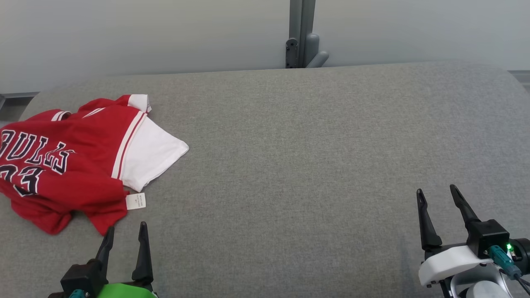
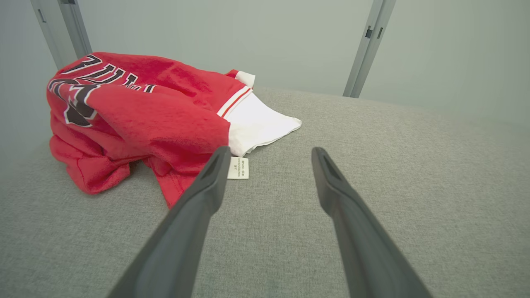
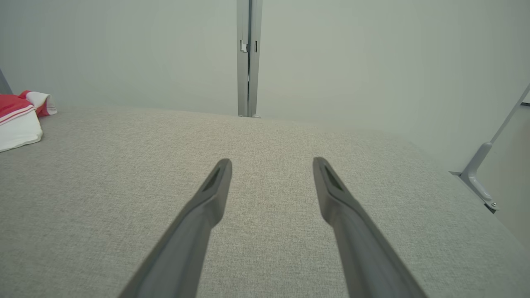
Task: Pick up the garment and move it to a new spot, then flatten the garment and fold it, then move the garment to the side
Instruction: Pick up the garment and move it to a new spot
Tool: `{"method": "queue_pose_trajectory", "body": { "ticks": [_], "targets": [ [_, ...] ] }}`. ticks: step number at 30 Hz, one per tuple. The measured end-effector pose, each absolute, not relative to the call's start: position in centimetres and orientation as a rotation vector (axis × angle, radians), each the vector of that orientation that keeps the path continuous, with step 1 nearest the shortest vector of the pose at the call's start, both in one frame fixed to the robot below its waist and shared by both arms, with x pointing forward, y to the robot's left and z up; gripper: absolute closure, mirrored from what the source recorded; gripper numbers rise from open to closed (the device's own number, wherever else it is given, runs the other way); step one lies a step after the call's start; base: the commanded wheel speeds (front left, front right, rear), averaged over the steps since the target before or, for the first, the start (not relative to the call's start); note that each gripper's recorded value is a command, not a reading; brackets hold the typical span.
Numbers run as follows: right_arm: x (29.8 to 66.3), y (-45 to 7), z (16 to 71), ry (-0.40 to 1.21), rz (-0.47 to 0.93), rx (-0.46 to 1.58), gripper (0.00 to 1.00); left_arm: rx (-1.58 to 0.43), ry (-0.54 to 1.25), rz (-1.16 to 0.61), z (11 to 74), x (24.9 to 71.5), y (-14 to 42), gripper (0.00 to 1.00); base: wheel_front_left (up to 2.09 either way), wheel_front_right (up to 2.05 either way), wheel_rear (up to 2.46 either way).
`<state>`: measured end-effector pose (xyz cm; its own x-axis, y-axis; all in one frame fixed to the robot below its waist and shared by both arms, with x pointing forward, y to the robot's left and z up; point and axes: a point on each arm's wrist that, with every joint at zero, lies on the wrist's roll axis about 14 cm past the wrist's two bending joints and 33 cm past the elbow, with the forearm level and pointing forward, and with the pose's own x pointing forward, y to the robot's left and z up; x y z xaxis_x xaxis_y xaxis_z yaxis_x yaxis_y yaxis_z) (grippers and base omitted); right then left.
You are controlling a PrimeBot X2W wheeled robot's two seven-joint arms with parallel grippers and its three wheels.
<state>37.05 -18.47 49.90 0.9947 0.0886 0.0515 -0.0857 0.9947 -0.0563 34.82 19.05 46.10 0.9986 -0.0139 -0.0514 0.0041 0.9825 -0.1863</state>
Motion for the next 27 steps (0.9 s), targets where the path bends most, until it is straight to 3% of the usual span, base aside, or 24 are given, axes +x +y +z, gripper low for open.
{"method": "queue_pose_trajectory", "body": {
  "ticks": [8,19,27],
  "targets": [
    [38.1,-16.7,49.8,-0.054,0.143,-0.053,0.0,-0.188,0.031,0.052,46.6,34.1,20.9,0.0,0.0,0.0,0.0],
    [40.0,-7.4,49.9,-0.064,0.399,-0.026,0.0,-0.192,0.038,0.332,45.7,27.2,28.5,0.0,0.0,0.0,0.0],
    [40.3,-4.0,49.9,-0.065,0.493,-0.02,0.0,-0.204,0.02,0.43,45.9,24.5,30.8,0.0,0.0,0.0,0.0]
  ]
}}
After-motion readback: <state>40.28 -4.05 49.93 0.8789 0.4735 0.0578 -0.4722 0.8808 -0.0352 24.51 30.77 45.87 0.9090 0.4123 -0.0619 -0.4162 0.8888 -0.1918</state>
